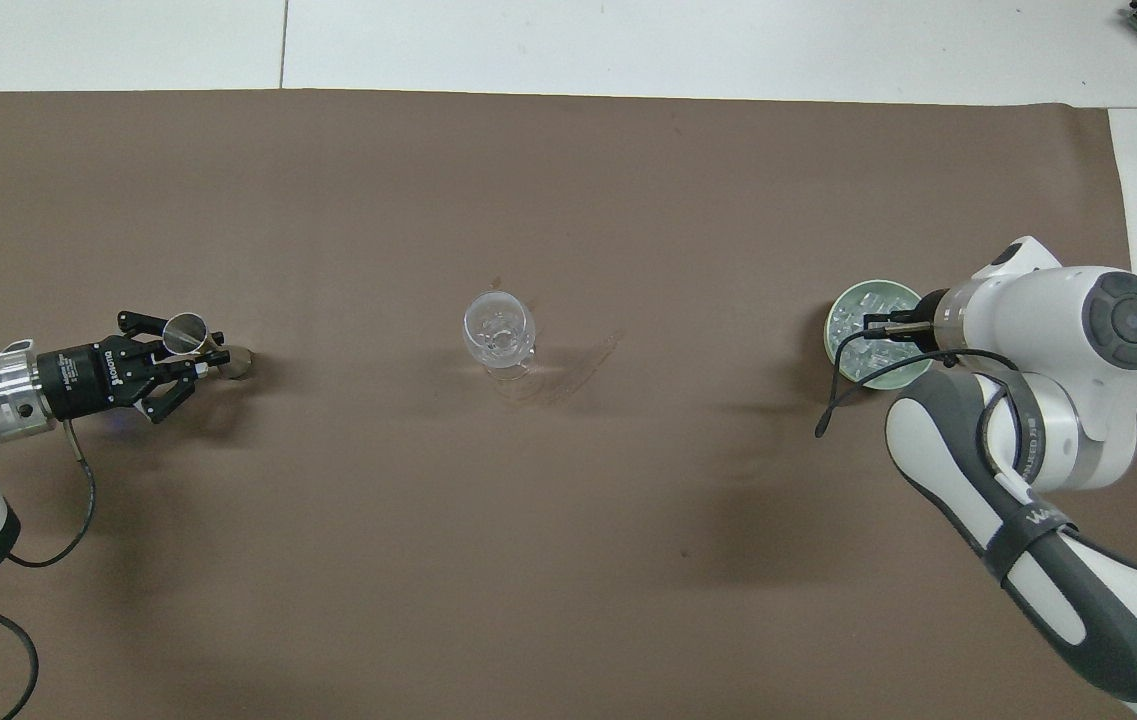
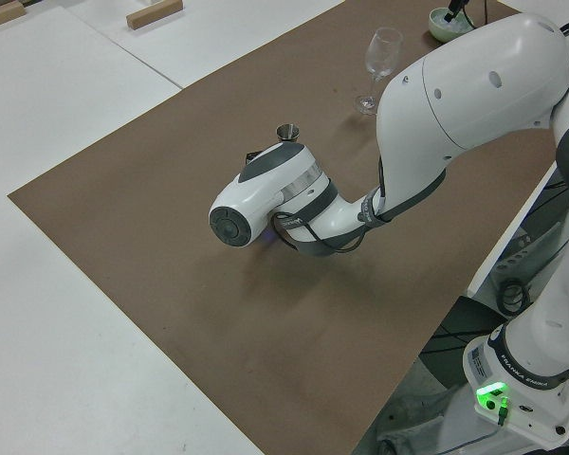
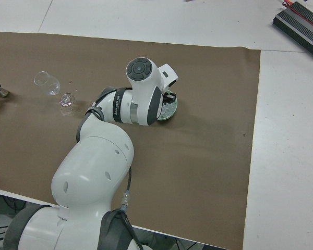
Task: Pour wine and add ice with both arms
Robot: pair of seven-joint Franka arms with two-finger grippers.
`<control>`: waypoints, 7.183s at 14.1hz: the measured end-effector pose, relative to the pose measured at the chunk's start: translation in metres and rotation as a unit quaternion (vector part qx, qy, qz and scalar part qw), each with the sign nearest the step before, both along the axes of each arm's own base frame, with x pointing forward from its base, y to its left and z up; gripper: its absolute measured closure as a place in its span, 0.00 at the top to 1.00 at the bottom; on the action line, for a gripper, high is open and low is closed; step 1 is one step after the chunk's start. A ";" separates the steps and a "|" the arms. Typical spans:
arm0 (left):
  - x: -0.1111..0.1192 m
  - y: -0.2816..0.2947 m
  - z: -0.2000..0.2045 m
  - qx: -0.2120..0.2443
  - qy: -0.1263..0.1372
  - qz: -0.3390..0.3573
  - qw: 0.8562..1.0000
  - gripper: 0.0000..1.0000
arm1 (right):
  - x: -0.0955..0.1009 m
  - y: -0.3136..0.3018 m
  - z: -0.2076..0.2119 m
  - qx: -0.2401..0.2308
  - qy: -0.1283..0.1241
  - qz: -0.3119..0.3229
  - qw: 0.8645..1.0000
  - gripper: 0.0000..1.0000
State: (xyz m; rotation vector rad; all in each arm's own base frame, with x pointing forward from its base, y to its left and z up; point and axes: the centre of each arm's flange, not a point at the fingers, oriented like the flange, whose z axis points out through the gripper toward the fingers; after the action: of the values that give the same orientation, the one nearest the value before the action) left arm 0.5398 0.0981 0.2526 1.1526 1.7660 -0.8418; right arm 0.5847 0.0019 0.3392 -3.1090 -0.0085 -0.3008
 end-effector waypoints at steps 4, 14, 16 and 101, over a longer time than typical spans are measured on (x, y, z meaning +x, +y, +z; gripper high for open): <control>0.000 0.001 -0.001 0.005 0.001 0.004 1.000 0.27 | 0.000 0.000 0.000 0.000 0.000 0.000 1.000 0.26; -0.002 0.004 -0.003 0.017 0.002 0.000 1.000 1.00 | 0.012 -0.003 0.084 -0.004 -0.005 -0.002 1.000 0.26; -0.005 0.008 -0.005 0.034 0.004 -0.018 0.999 1.00 | 0.018 -0.003 0.115 -0.004 -0.015 -0.005 1.000 0.26; -0.038 -0.113 0.402 0.401 -0.337 -0.714 0.464 1.00 | -0.028 0.168 0.269 -0.037 0.009 -0.029 0.999 1.00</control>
State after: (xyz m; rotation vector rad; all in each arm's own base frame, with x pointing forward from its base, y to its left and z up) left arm 0.5016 -0.0145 0.6548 3.1236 -0.0254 -0.0599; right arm 0.5563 0.1703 0.6080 -3.1901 0.0732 -0.2806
